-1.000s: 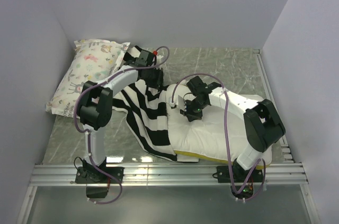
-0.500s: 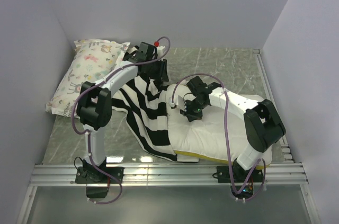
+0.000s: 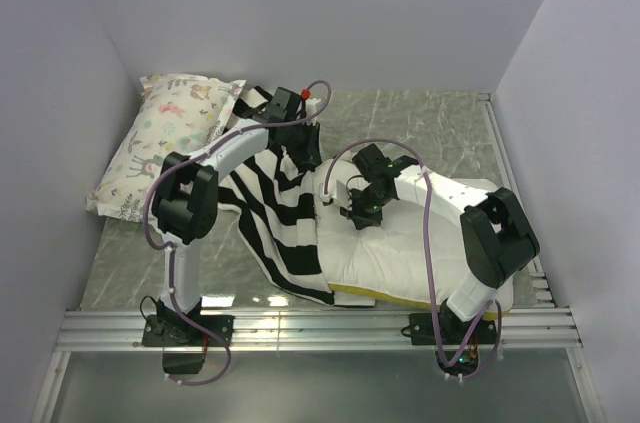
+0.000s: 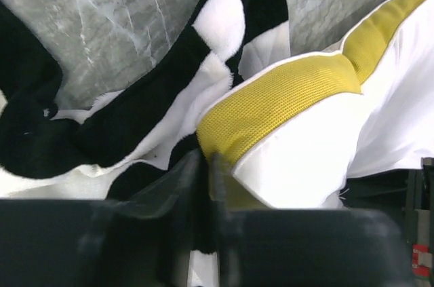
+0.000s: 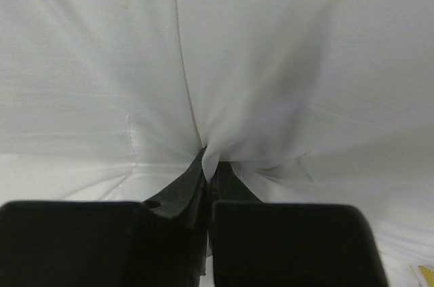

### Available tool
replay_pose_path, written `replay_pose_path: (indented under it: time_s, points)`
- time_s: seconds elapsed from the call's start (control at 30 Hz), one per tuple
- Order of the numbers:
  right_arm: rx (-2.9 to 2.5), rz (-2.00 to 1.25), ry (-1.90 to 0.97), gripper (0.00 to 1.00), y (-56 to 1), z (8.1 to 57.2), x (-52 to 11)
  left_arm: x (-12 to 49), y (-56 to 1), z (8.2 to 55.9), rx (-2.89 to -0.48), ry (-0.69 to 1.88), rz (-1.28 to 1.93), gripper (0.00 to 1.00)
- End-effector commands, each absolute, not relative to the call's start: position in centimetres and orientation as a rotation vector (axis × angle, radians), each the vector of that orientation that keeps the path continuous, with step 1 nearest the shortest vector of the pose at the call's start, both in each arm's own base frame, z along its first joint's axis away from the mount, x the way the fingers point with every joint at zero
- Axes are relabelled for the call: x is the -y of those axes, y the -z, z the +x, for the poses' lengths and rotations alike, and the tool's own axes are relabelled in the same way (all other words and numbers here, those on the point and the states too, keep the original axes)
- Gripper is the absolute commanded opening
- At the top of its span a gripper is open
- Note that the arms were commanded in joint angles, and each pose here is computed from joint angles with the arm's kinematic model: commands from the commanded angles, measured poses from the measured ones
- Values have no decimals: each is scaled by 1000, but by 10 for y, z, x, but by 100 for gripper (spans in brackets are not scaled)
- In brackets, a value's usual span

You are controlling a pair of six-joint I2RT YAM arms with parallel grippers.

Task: Put the pillow into the pillowcase

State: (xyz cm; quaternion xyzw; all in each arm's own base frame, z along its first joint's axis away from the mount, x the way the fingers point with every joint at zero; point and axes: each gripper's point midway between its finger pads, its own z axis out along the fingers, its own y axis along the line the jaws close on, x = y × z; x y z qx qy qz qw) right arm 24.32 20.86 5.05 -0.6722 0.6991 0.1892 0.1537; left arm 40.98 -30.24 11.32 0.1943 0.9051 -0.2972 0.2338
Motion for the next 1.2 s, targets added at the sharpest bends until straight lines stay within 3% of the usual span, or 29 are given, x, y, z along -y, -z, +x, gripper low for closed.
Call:
replay_pose_path:
  time_s: [0.0,0.1,0.4,0.57,0.6,0.63,0.67,0.77,0.97,1.17]
  points:
    - [-2121,-2029,-639,0,-31,202,-193,309,-116,410,-2477,844,551,12]
    - [-2118,-2025,-645,0,-31,203,-195,314,-131,419,-2434,861,547,0]
    - [-2115,-2049,-633,0,-26,204,-193,333,-209,447,-2192,915,524,0]
    - [-2113,-2053,-639,0,-26,205,-196,343,-215,441,-2191,932,552,0]
    - [-2111,-2053,-631,0,-28,206,-196,339,-209,443,-2220,900,532,3]
    - [-2109,-2052,-628,0,-28,205,-196,332,-202,442,-2255,865,516,14]
    - [-2105,-2055,-622,0,-28,205,-195,318,-184,441,-2319,763,486,30]
    - [-2100,-2058,-611,0,-28,202,-192,290,-160,428,-2397,682,490,40]
    - [-2104,-2063,-599,0,-27,201,-188,267,-139,404,-2494,609,497,41]
    - [-2099,-2059,-596,0,-31,205,-191,272,-121,402,-2544,637,490,34]
